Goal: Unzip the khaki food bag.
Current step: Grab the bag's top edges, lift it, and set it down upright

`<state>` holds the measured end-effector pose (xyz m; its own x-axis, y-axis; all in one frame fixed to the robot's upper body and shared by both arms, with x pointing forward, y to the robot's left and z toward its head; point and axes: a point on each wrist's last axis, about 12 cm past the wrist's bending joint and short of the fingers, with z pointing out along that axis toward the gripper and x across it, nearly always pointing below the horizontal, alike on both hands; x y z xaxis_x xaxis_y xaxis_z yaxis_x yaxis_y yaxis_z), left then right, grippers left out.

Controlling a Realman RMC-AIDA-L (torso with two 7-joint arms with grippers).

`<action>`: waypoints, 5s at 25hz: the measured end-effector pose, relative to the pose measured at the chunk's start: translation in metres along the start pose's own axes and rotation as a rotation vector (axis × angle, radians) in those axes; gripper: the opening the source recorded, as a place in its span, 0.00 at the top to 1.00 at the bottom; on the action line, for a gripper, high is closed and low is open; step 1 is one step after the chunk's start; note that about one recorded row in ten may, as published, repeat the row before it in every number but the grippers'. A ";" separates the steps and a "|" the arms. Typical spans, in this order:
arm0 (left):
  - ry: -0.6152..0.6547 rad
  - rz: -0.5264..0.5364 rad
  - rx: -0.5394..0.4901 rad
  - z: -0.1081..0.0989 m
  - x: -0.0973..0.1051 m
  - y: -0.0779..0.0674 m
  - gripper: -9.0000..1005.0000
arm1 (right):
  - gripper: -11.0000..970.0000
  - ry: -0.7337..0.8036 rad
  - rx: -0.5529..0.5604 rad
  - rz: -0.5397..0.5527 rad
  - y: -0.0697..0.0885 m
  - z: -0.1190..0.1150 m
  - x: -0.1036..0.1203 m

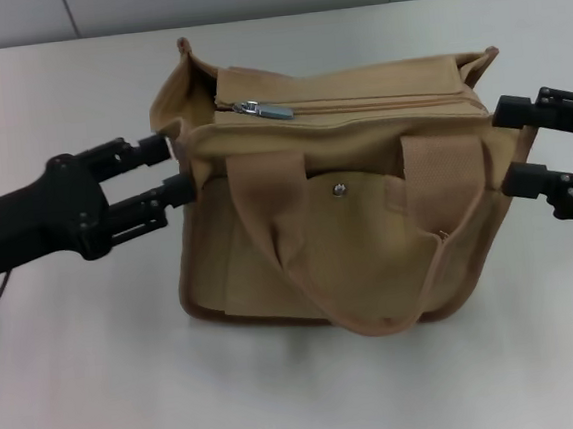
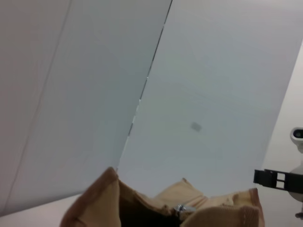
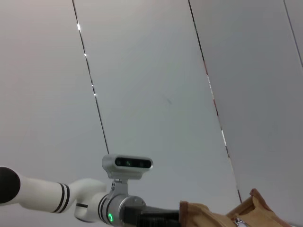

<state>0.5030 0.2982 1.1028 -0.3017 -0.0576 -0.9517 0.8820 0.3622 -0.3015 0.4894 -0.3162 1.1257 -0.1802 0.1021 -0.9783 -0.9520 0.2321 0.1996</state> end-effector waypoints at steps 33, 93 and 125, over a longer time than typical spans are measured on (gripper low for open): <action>-0.021 0.066 -0.047 0.013 0.008 0.007 0.95 | 0.23 -0.039 0.045 0.034 0.004 -0.006 0.006; -0.298 0.367 0.006 0.053 0.027 -0.013 0.94 | 0.46 -0.080 0.116 -0.020 -0.029 0.080 0.036; -0.257 0.396 0.036 0.070 0.037 -0.017 0.94 | 0.52 0.039 0.013 0.065 -0.023 0.104 0.051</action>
<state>0.5021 0.2244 1.0690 0.1559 -0.1516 -0.9761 0.9244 0.3707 0.0901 0.5284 -0.2155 1.0773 -0.2517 0.0796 -0.9645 -0.9346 0.2387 0.2636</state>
